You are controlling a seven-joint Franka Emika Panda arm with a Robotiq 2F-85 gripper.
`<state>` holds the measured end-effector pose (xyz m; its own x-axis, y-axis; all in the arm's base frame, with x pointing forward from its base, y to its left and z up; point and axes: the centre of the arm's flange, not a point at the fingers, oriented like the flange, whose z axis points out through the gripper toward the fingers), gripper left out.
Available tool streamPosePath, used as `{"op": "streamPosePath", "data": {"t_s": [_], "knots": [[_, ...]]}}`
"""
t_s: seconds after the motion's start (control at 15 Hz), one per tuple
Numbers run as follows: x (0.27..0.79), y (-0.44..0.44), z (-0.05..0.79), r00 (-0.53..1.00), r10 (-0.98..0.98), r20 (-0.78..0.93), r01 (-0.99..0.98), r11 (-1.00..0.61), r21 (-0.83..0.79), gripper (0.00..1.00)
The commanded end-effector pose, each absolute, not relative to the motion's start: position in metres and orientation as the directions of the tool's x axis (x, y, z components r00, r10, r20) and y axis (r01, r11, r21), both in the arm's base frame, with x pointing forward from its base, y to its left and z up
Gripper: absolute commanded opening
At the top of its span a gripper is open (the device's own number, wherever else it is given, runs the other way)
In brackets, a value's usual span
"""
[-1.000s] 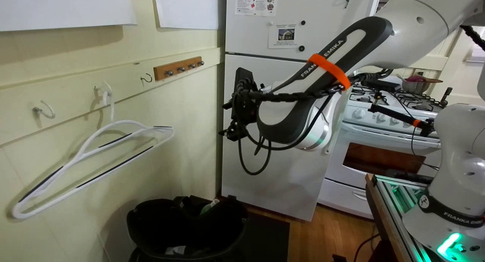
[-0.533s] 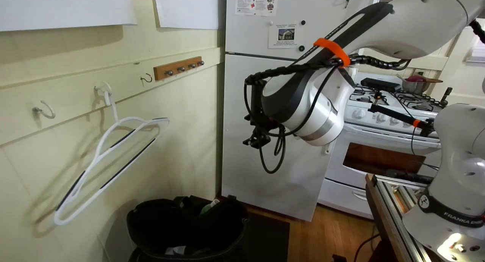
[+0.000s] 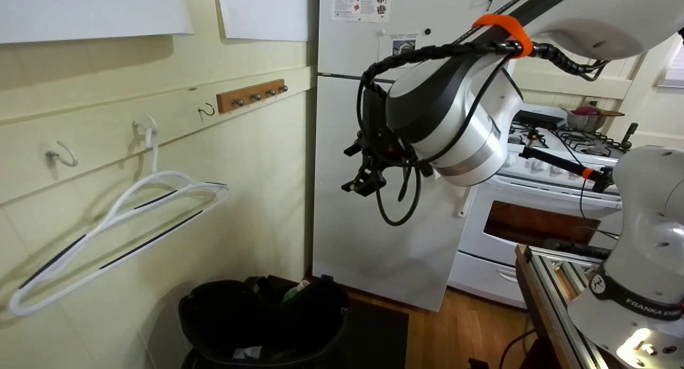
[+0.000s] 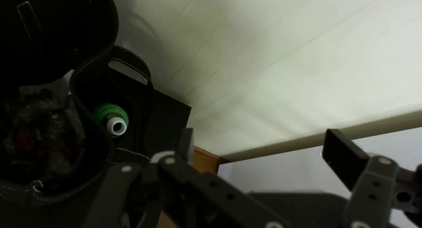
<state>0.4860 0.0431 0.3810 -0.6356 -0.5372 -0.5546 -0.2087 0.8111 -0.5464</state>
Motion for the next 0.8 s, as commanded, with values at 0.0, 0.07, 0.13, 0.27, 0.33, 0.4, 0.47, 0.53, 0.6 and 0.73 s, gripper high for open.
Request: {"op": "streamPosePath", "data": {"t_s": [0.0, 0.07, 0.13, 0.27, 0.33, 0.4, 0.47, 0.53, 0.6, 0.73], "knots": [[0.468, 0.047, 0.392, -0.597, -0.554, -0.581, -0.258, 0.818, -0.515, 1.00], [0.467, 0.048, 0.394, -0.590, -0.556, -0.586, -0.268, 0.819, -0.507, 1.00], [0.466, 0.049, 0.395, -0.584, -0.559, -0.590, -0.278, 0.819, -0.501, 1.00], [0.462, 0.051, 0.396, -0.570, -0.571, -0.591, -0.288, 0.813, -0.506, 1.00], [0.476, 0.052, 0.396, -0.593, -0.553, -0.586, -0.252, 0.818, -0.517, 1.00], [0.474, 0.052, 0.397, -0.590, -0.555, -0.586, -0.254, 0.817, -0.518, 1.00], [0.473, 0.053, 0.398, -0.588, -0.556, -0.587, -0.255, 0.816, -0.518, 1.00], [0.472, 0.053, 0.398, -0.587, -0.557, -0.587, -0.256, 0.816, -0.518, 1.00], [0.472, 0.053, 0.398, -0.587, -0.557, -0.588, -0.256, 0.816, -0.518, 1.00], [0.472, 0.053, 0.399, -0.587, -0.557, -0.588, -0.257, 0.816, -0.518, 1.00]]}}
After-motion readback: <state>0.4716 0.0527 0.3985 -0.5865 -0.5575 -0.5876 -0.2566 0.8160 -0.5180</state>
